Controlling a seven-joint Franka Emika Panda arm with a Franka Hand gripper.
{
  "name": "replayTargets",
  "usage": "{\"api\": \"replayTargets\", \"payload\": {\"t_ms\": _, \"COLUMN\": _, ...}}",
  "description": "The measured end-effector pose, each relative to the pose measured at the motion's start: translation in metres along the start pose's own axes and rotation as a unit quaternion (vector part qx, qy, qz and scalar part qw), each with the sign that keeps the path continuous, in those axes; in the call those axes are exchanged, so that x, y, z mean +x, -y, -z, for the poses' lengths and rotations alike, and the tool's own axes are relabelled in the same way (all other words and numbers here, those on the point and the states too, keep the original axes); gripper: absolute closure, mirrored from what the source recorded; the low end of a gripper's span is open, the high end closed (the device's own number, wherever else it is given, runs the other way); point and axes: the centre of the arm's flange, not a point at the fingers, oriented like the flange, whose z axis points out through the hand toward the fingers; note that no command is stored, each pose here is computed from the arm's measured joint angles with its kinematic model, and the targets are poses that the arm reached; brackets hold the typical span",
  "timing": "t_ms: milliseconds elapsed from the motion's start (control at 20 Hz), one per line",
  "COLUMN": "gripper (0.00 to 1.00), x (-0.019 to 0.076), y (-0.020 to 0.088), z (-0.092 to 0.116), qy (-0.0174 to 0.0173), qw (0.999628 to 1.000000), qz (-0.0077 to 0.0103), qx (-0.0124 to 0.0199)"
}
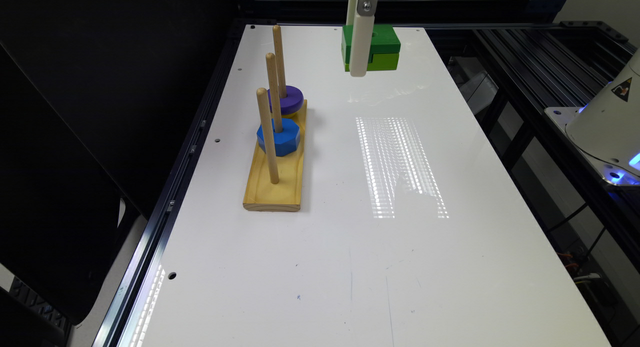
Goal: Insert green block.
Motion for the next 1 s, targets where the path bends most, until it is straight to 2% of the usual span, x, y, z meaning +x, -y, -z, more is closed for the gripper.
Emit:
{"api": "replayTargets", "payload": {"t_ms": 200, "gripper": 1.00, "x": 0.0057, "y": 0.007, "z": -0.003, "qy": 0.0019, "qw": 0.999997, "qz": 0.0000, "qx": 0.0013}}
{"api": "replayTargets", "payload": {"t_ms": 350, "gripper": 1.00, "x": 0.0129, "y": 0.016, "z": -0.002, "qy": 0.0009, "qw": 0.999983, "qz": 0.0004, "qx": 0.0058}}
{"api": "replayTargets", "payload": {"t_ms": 550, "gripper": 1.00, "x": 0.0234, "y": 0.028, "z": -0.007, "qy": 0.0020, "qw": 0.999968, "qz": 0.0013, "qx": 0.0077}}
{"api": "replayTargets", "payload": {"t_ms": 650, "gripper": 1.00, "x": 0.0272, "y": 0.033, "z": -0.007, "qy": 0.0016, "qw": 0.999947, "qz": 0.0017, "qx": 0.0101}}
{"api": "replayTargets", "payload": {"t_ms": 850, "gripper": 1.00, "x": 0.0325, "y": 0.041, "z": -0.008, "qy": 0.0020, "qw": 0.999917, "qz": 0.0024, "qx": 0.0125}}
{"api": "replayTargets", "payload": {"t_ms": 900, "gripper": 1.00, "x": 0.0335, "y": 0.043, "z": -0.008, "qy": 0.0017, "qw": 0.999900, "qz": 0.0028, "qx": 0.0137}}
{"api": "replayTargets", "payload": {"t_ms": 1000, "gripper": 1.00, "x": 0.0389, "y": 0.054, "z": -0.006, "qy": -0.0009, "qw": 0.999767, "qz": 0.0044, "qx": 0.0211}}
